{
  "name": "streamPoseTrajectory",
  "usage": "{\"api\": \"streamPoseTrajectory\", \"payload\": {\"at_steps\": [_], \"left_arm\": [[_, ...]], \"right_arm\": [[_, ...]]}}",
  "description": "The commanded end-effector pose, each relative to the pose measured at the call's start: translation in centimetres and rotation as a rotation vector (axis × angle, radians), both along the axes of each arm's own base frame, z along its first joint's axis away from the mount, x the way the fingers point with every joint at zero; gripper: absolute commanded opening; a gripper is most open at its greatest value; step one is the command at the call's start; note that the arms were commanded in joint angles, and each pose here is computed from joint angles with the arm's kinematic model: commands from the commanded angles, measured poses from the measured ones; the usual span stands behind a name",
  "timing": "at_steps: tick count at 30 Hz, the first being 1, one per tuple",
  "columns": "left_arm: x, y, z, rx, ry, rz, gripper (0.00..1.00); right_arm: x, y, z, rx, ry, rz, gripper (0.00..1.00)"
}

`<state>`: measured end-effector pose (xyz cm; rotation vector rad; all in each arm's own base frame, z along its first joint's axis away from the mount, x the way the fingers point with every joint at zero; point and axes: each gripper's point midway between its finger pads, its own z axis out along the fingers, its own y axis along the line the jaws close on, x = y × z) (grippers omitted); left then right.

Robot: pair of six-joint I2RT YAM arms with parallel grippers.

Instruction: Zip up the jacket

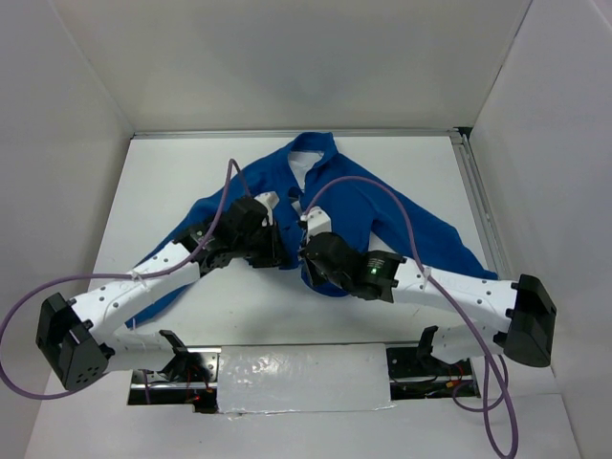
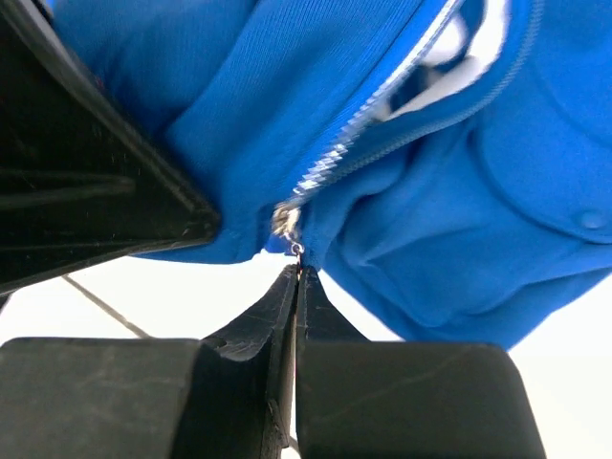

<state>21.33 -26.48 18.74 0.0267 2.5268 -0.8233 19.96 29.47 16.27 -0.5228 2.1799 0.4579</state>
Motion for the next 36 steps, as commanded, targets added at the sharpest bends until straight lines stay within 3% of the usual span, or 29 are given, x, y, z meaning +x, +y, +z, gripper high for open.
{"api": "streamPoseTrajectory", "payload": {"at_steps": [1,4,9,15,16,19,21,22,24,29,36], "left_arm": [[-0.5,0.6,-0.1,0.015,-0.065,-0.061,0.0],[-0.9,1.0,-0.9,0.044,-0.061,-0.073,0.0],[-1.0,0.5,-0.8,0.017,-0.073,-0.1,0.0],[-1.3,0.5,0.1,0.012,-0.071,-0.116,0.0],[-1.5,0.6,0.1,0.015,-0.056,-0.102,0.03],[-1.1,1.0,0.1,0.038,-0.025,-0.051,0.4],[-0.9,0.6,0.9,0.011,-0.034,-0.042,0.52],[-0.8,0.5,1.2,-0.002,-0.039,-0.041,0.71],[-0.9,0.2,1.9,-0.034,-0.029,-0.027,0.87],[-1.7,0.7,2.8,-0.121,0.051,0.082,0.85],[-2.7,0.2,3.9,-0.282,0.04,0.085,0.84]], "right_arm": [[2.0,-2.0,1.6,-0.13,-0.094,-0.043,0.0],[2.4,-2.2,1.9,-0.18,-0.118,-0.029,0.0],[1.9,-0.3,2.2,-0.143,-0.143,0.066,0.0],[5.1,-2.7,4.2,-0.173,-0.293,-0.193,0.0],[5.2,-3.1,4.0,-0.199,-0.296,-0.215,0.0],[4.9,-2.1,4.3,-0.165,-0.279,-0.171,0.0],[3.7,-0.9,4.3,-0.111,-0.245,-0.098,0.0],[3.3,-0.5,4.2,-0.089,-0.229,-0.077,0.0],[2.2,0.4,4.4,-0.03,-0.196,-0.022,0.0],[0.4,1.3,4.4,0.064,-0.144,0.057,0.0],[-1.0,2.9,4.7,0.151,-0.116,0.133,0.0]]}}
